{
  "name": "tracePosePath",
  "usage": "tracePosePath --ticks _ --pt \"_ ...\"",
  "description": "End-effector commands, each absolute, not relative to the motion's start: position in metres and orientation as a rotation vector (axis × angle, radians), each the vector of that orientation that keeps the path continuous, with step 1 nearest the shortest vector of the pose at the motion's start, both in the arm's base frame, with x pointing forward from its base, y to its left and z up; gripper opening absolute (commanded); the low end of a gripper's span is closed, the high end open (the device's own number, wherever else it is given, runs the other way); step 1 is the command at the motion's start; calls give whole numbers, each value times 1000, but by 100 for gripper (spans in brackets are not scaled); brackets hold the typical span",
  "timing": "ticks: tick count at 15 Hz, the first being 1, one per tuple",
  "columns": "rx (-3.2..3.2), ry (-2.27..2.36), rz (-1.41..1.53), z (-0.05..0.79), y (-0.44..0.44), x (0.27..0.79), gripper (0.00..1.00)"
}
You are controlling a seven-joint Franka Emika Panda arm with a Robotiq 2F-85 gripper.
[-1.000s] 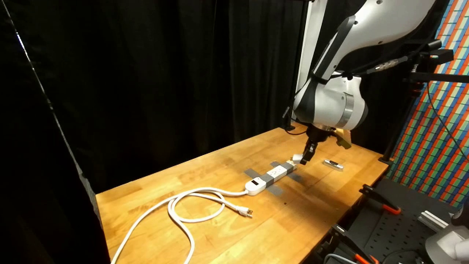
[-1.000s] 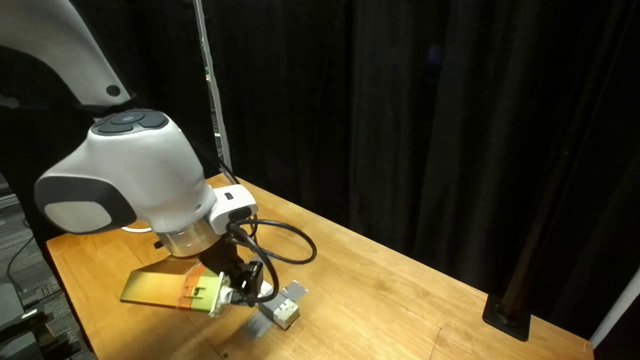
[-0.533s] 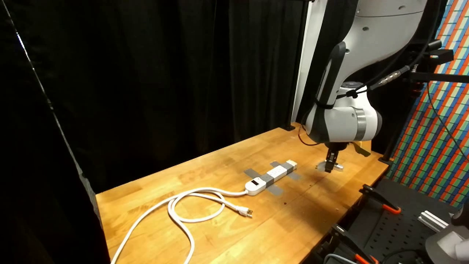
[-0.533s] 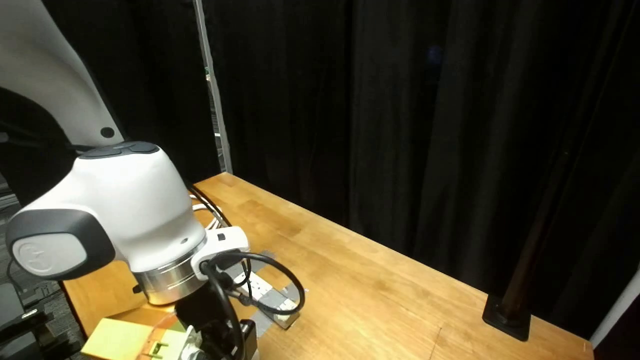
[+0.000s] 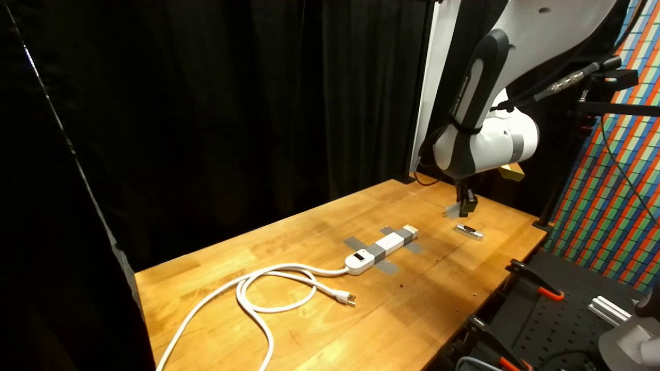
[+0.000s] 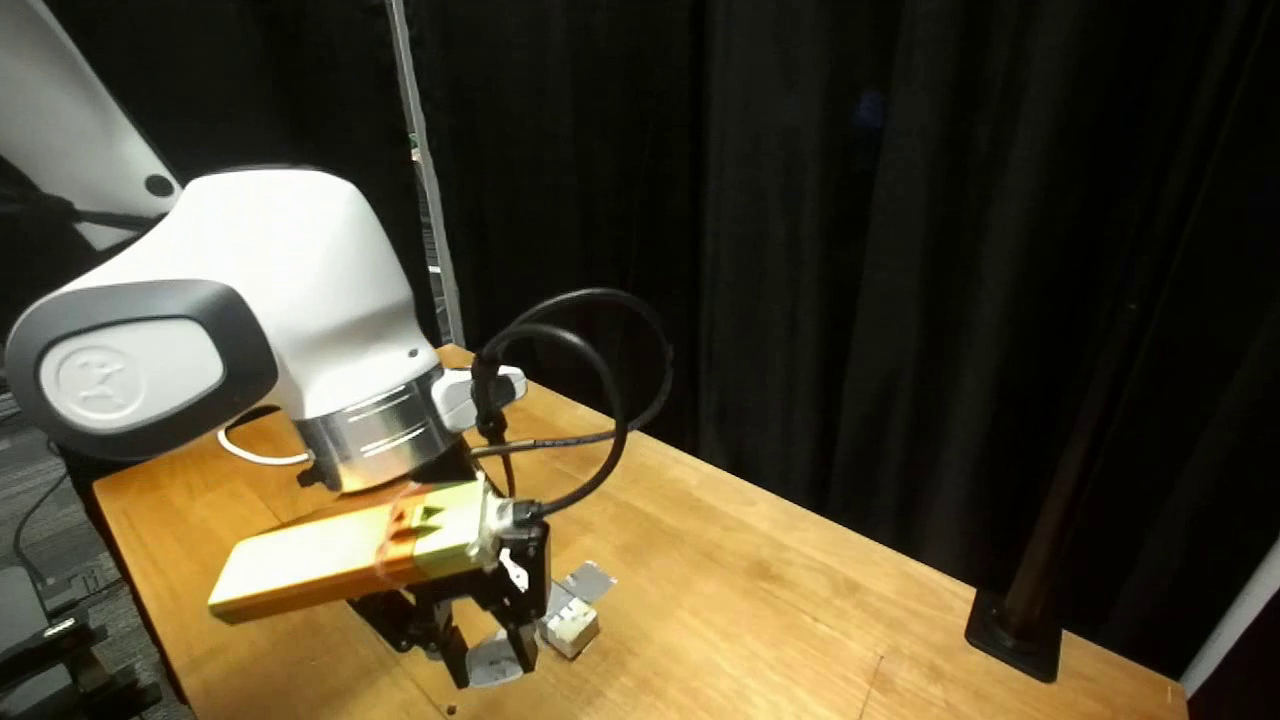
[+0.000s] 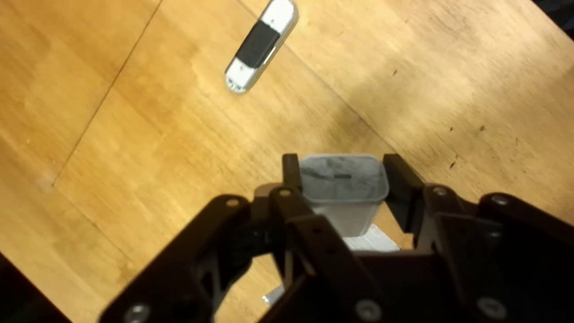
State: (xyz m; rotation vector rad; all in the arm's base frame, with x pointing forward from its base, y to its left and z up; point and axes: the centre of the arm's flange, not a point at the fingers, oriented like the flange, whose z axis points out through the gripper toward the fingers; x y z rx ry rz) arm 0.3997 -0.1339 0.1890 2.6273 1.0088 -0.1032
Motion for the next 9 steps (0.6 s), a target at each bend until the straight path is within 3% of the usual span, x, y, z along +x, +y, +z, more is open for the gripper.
tracePosePath --ticks 1,6,7,8,9 --pt "2630 1226 -63 275 -128 420 22" --pt "2674 1212 -237 321 -136 465 22" --pt "2680 1254 -172 285 -143 453 22" --pt "2683 1252 -168 292 -142 459 47" --pt "2683 1256 -171 291 -141 458 47"
